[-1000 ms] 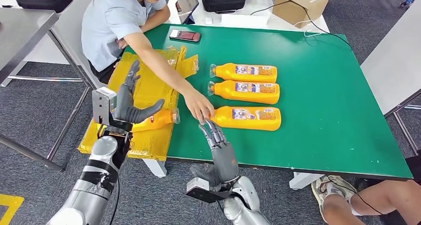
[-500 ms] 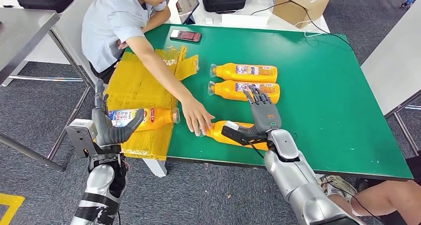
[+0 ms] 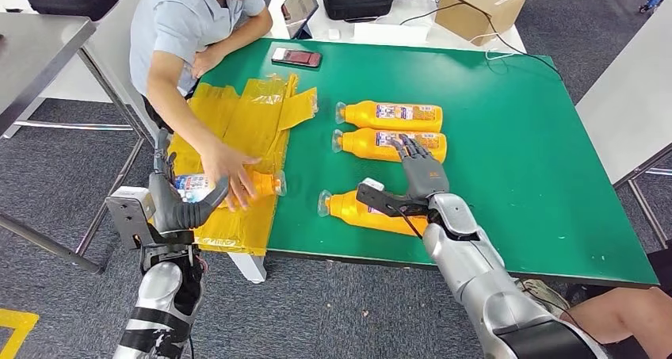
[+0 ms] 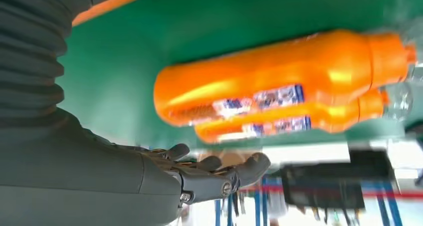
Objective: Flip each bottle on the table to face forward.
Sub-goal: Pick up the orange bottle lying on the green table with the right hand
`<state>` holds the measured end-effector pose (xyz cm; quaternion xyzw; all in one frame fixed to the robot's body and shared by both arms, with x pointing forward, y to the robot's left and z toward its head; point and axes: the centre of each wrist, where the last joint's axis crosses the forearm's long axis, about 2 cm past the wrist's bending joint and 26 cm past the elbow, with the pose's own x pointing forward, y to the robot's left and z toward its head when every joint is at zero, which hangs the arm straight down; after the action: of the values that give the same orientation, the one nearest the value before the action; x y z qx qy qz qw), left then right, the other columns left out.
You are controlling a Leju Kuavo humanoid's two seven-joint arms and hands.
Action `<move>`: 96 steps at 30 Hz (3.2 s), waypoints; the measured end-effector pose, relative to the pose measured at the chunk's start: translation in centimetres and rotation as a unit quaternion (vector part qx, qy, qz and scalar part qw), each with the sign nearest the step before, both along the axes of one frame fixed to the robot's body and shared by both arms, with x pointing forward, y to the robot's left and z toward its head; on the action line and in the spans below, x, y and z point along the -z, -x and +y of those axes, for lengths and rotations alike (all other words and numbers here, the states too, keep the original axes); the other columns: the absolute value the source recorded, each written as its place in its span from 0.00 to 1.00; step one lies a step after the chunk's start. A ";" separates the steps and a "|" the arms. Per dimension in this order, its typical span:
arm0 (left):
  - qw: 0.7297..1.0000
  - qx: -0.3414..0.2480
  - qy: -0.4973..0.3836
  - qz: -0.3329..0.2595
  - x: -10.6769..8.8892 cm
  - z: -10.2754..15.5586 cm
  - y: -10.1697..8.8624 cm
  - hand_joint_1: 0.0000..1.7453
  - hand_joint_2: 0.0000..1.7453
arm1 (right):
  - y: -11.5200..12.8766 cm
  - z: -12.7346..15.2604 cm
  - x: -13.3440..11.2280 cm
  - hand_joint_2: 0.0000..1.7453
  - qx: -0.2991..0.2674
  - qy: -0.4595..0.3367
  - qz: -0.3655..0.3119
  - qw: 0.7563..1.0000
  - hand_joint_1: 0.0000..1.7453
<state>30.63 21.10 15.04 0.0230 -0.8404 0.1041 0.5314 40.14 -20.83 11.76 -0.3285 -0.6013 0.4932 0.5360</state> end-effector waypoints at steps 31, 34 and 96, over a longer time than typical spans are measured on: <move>0.999 0.016 0.010 -0.043 -1.4 -0.2 -1.9 0.00 1.00 | 2.3 4.7 -0.8 1.00 -0.096 -0.235 -0.107 0.961 0.00; 0.999 0.025 0.016 -0.040 -1.5 -0.2 -2.0 0.00 1.00 | 2.4 5.1 -0.6 1.00 -0.108 -0.244 -0.036 0.963 0.00; 1.000 -0.022 0.018 0.002 1.2 4.0 2.7 0.00 1.00 | 7.4 1.1 4.6 1.00 -0.038 0.164 0.031 0.985 0.00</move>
<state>27.91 25.05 13.83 0.0317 -0.8366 0.1307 0.5311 32.71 -19.68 7.14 -0.3737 -0.5077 0.6146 0.4742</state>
